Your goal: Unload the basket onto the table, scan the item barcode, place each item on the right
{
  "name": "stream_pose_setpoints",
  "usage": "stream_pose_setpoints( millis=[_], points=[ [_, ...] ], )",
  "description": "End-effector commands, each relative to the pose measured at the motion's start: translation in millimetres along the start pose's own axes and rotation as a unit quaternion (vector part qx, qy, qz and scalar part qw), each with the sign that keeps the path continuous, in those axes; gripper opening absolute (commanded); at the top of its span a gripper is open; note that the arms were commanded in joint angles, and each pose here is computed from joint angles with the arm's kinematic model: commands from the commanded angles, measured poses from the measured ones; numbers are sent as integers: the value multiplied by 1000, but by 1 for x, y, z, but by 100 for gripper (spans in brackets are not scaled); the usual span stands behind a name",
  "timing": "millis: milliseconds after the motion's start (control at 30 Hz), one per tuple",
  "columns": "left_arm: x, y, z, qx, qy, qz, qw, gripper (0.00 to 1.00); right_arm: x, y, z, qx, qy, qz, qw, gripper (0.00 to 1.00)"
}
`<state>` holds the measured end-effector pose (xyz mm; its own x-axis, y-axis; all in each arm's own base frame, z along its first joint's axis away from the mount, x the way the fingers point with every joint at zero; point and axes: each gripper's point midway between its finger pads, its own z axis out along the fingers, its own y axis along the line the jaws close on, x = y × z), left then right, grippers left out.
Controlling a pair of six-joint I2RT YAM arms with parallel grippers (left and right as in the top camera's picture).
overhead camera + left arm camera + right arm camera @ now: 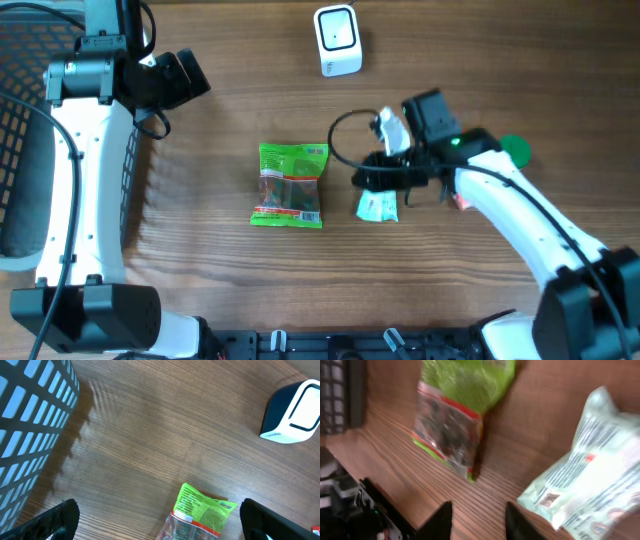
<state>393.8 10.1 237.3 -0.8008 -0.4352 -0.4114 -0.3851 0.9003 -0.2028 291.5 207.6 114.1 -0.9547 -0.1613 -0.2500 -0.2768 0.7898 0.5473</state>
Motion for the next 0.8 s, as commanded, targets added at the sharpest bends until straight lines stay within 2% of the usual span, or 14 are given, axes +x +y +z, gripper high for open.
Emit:
stream_pose_setpoints(
  millis=[0,33,67,267,533,767],
  points=[
    [-1,2,1,-4,-1,6,1000,100,-30,-4,-32,64,-51,-11,997,51],
    [-1,2,1,-4,-2,6,1000,100,-34,-10,-36,81,-58,0,995,62],
    [-1,2,1,-4,-2,7,1000,100,-38,-18,-40,99,-67,14,993,67],
    [-1,2,1,-4,-1,7,1000,100,-41,-54,-46,143,-75,58,985,69],
    [-1,2,1,-4,-1,6,1000,100,-26,-79,-21,146,-23,94,985,65],
    [-1,2,1,-3,-2,7,1000,100,1,-105,17,154,45,127,979,52]
  ],
)
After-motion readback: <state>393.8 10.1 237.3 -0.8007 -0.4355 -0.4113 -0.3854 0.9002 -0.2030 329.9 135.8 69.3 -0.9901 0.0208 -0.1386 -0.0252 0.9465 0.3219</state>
